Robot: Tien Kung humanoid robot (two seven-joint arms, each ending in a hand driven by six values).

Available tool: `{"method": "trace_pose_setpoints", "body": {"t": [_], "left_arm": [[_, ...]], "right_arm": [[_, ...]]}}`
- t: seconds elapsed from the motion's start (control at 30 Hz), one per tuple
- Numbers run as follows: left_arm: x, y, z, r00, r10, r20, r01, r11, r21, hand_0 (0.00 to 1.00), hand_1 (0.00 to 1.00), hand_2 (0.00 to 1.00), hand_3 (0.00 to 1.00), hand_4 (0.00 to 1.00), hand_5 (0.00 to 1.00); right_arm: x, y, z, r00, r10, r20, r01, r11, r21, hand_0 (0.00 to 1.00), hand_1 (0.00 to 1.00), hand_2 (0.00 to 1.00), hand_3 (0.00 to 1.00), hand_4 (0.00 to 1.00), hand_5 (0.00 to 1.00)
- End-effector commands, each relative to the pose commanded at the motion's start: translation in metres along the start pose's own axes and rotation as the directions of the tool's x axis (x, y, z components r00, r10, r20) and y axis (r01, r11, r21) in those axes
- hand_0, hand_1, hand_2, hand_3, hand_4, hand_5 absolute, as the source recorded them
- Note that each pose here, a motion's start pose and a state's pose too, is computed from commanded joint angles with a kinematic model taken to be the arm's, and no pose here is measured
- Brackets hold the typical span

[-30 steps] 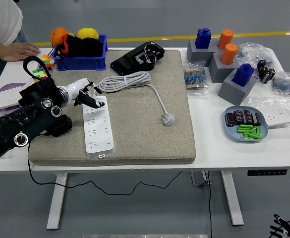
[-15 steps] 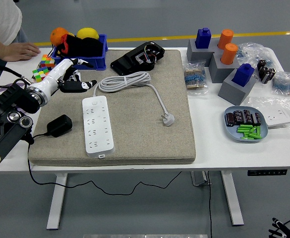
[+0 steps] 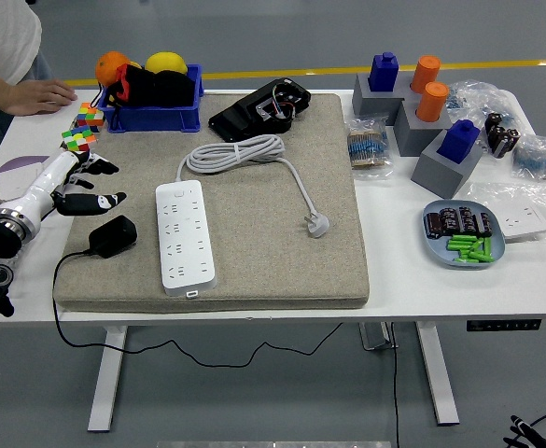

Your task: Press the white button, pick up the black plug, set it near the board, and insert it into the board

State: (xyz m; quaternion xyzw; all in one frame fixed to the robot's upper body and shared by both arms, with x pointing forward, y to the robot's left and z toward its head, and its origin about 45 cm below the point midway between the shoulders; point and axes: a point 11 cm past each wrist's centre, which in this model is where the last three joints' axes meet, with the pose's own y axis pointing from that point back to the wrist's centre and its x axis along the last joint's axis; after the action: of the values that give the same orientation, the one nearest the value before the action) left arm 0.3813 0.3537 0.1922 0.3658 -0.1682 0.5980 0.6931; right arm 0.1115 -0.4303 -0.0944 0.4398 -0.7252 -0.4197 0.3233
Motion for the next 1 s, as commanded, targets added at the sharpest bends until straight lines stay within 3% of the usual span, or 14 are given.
{"method": "trace_pose_setpoints", "body": {"t": [0.03, 0.07, 1.0], "left_arm": [[-0.002, 0.001, -0.003, 1.0, -0.005, 0.0, 0.005, 1.0, 0.007, 0.817, 0.88, 0.791, 0.544, 0.933, 0.119], [-0.003, 0.001, -0.005, 1.0, -0.011, 0.0, 0.011, 1.0, 0.013, 0.847, 0.902, 0.848, 0.537, 0.994, 0.002], [-0.023, 0.001, -0.034, 0.995, -0.099, 0.007, 0.098, 0.989, 0.115, 0.848, 0.893, 0.814, 0.525, 0.995, 0.002]], "right_arm": [[0.0, 0.0, 0.0, 1.0, 0.001, -0.001, -0.001, 1.0, 0.001, 0.725, 0.609, 0.556, 0.663, 0.738, 0.498], [0.001, 0.0, 0.0, 1.0, 0.001, -0.001, -0.001, 1.0, 0.001, 0.725, 0.609, 0.556, 0.664, 0.738, 0.498], [0.0, 0.0, -0.003, 1.0, -0.003, -0.005, 0.003, 1.0, 0.01, 0.725, 0.61, 0.556, 0.664, 0.738, 0.498]]}}
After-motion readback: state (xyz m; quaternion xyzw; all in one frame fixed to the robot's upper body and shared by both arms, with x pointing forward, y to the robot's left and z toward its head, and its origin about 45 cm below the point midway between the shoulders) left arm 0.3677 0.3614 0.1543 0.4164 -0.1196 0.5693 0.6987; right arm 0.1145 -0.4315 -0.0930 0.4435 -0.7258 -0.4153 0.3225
